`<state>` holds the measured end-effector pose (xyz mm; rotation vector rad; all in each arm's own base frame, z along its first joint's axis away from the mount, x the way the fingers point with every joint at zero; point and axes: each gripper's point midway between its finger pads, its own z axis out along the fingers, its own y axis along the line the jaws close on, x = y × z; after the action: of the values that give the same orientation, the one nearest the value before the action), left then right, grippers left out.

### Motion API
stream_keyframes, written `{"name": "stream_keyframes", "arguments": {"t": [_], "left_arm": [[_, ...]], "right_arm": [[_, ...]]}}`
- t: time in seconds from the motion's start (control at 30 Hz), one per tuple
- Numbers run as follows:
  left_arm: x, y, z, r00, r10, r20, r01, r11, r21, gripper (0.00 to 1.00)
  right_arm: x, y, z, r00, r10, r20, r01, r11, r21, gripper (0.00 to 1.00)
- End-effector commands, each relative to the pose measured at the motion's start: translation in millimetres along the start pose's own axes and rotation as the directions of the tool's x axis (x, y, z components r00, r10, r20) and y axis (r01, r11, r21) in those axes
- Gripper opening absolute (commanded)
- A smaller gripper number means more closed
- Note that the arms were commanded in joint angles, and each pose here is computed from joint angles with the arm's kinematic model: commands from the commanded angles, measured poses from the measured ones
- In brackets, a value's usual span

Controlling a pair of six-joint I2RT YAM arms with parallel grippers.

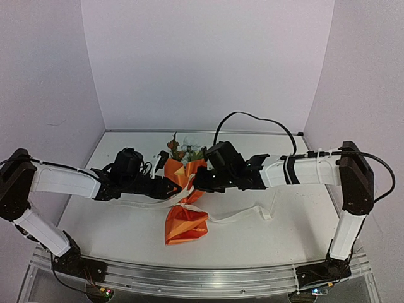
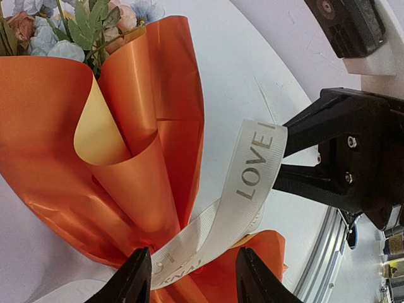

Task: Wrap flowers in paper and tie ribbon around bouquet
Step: Pick up the half-tied ribbon from the folded bouquet.

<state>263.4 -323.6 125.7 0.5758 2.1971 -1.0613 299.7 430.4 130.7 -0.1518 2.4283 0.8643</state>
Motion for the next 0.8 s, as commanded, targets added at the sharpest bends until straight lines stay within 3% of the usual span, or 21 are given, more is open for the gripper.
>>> {"name": "stream_keyframes", "arguments": {"t": [0.0, 0.4, 0.77], "left_arm": [[-19.8, -16.4, 4.8, 0.997, 0.072, 0.037, -0.073, 0.996, 0.043, 0.48], [-43.2, -42.2, -2.2, 0.991, 0.103, 0.085, -0.113, 0.987, 0.115, 0.47], [-30.5, -50.5, 15.9, 0.991, 0.131, 0.039, -0.134, 0.988, 0.075, 0.35]], "right_arm": [[-16.1, 20.9, -16.9, 0.999, 0.028, 0.029, -0.026, 0.997, -0.075, 0.0], [-13.8, 32.3, -21.1, 1.0, -0.003, 0.03, 0.006, 0.994, -0.109, 0.0], [-22.4, 42.0, -24.9, 0.997, 0.075, 0.036, -0.07, 0.99, -0.124, 0.0]]}}
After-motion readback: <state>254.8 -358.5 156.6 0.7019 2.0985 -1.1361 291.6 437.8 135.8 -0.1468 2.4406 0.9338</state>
